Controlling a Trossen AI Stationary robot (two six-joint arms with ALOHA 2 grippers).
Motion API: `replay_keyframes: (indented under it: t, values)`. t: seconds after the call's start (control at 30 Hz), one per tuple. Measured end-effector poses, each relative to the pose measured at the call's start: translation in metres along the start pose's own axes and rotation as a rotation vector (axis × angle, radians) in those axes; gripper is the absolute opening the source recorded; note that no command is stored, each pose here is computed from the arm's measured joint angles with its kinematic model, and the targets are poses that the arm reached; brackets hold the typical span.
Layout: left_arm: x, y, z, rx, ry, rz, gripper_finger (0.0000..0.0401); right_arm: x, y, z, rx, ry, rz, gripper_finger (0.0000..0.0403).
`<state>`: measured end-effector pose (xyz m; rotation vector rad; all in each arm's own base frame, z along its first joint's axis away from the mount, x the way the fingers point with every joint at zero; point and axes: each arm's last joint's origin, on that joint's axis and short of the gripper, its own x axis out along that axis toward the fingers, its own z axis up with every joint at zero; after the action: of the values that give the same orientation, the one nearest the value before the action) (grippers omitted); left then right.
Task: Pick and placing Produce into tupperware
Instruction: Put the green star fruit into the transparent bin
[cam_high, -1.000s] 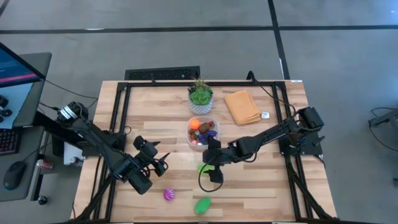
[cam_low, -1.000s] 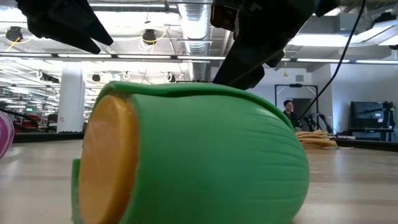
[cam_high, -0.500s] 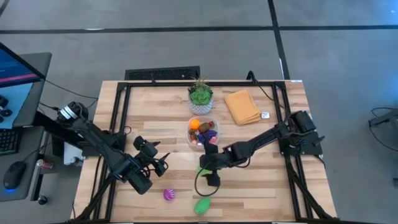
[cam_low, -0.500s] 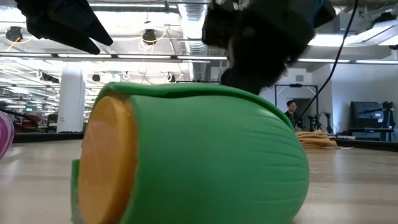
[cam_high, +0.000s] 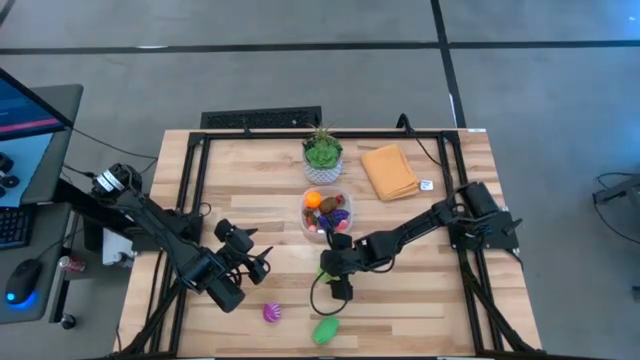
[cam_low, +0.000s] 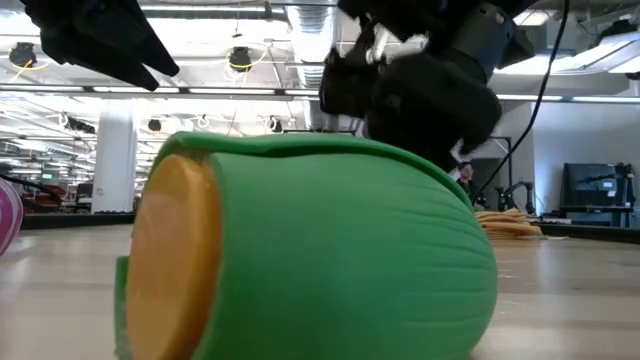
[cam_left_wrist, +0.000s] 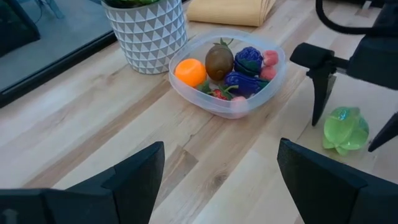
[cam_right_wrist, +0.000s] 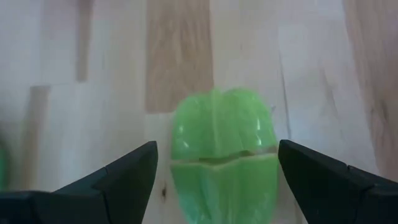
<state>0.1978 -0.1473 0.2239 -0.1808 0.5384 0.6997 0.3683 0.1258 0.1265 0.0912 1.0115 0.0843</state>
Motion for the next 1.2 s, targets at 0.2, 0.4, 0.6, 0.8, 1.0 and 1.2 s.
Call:
replay_keyframes:
  t: [0.2, 0.4, 0.6, 0.8, 1.0, 1.2]
  values:
    - [0.0, 0.0001, 0.0, 0.008, 0.001, 0.0, 0.0302, 0.0001, -0.0001, -0.0005, 0.014, 0.004, 0.0, 0.0331]
    - [0.0, 0.0001, -0.0001, 0.009, 0.001, 0.001, 0.0302, 0.0001, -0.0001, -0.0004, 0.015, 0.003, -0.001, 0.0306]
    - [0.0, 0.0001, -0.0001, 0.009, 0.001, 0.001, 0.0302, 0.0001, -0.0002, -0.0005, 0.023, 0.003, -0.001, 0.0289]
    - [0.0, 0.0001, -0.0001, 0.009, 0.001, 0.001, 0.0302, 0.0001, -0.0002, -0.0005, 0.023, 0.003, -0.001, 0.0273]
    - [0.0, 0.0001, -0.0001, 0.009, 0.001, 0.001, 0.0302, 0.0001, -0.0002, -0.0005, 0.024, 0.003, -0.001, 0.0252]
    - [0.0, 0.0002, 0.0, 0.009, 0.001, 0.0, 0.0302, -0.0002, -0.0002, -0.0006, 0.032, 0.005, -0.002, 0.0238]
